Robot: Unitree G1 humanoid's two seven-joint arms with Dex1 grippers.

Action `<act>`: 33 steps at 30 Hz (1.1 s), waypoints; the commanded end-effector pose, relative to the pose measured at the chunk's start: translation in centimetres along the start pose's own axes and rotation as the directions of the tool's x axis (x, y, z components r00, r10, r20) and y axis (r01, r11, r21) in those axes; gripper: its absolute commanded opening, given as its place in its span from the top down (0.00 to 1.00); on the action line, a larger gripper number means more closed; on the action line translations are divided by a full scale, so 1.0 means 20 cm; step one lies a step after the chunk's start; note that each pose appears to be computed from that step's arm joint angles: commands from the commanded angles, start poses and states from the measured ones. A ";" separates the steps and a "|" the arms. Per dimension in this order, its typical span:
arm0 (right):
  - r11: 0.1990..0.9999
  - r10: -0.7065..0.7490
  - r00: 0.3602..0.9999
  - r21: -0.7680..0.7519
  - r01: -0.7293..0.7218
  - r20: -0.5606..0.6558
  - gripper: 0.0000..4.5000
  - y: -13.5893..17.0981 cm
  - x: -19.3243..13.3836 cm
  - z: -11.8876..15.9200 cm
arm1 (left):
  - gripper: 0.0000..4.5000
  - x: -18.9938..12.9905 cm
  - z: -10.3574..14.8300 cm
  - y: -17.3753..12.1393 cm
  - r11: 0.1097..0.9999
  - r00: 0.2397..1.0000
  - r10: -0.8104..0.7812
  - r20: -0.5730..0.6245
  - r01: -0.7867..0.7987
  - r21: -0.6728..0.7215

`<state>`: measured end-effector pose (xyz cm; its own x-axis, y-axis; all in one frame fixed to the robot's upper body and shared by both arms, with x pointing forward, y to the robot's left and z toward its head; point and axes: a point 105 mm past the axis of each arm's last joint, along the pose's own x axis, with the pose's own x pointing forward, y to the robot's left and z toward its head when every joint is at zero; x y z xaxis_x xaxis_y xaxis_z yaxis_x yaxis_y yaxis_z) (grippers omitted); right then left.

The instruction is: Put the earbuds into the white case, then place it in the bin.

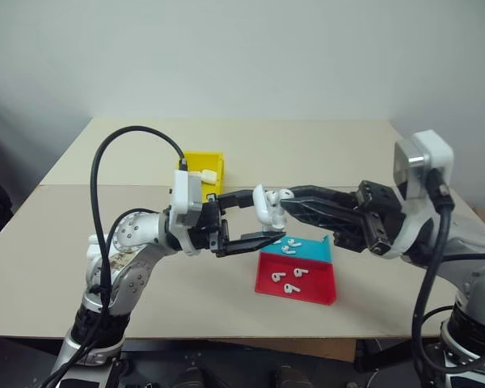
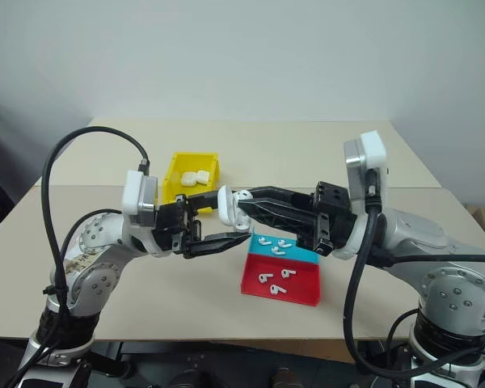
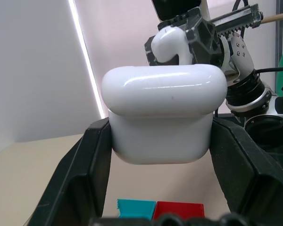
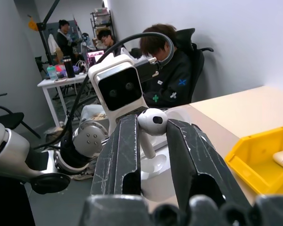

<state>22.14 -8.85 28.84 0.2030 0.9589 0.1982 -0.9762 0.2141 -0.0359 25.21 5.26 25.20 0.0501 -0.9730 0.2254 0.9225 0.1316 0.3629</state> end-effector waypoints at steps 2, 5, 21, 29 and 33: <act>0.999 0.033 0.999 -0.042 -0.032 0.005 0.85 0.04 0.01 0.01 | 0.38 0.01 0.05 -0.01 0.999 0.999 -0.004 0.036 0.003 0.040; 0.999 0.034 0.999 -0.028 -0.034 -0.002 0.85 0.04 0.01 0.00 | 0.38 0.01 0.06 -0.01 0.999 0.999 -0.004 0.042 0.002 0.039; 0.993 0.012 0.999 -0.120 -0.018 -0.052 0.65 0.04 0.01 -0.07 | 0.38 0.02 0.05 -0.01 0.999 0.999 0.002 0.049 -0.004 0.034; 0.989 0.012 0.997 -0.147 -0.022 -0.070 0.65 0.04 -0.01 -0.08 | 0.38 0.01 0.05 -0.01 0.999 0.999 0.008 0.039 -0.009 0.035; 0.987 -0.006 0.997 -0.162 -0.006 -0.071 0.65 0.02 -0.03 -0.07 | 0.38 0.00 0.05 0.00 0.999 0.999 0.008 0.037 -0.009 0.036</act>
<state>21.90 -8.83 26.98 0.2140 0.9687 0.1257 -0.9581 0.2332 -0.1662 25.29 5.20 24.95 0.0594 -0.9704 0.2341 0.9269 0.1407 0.3480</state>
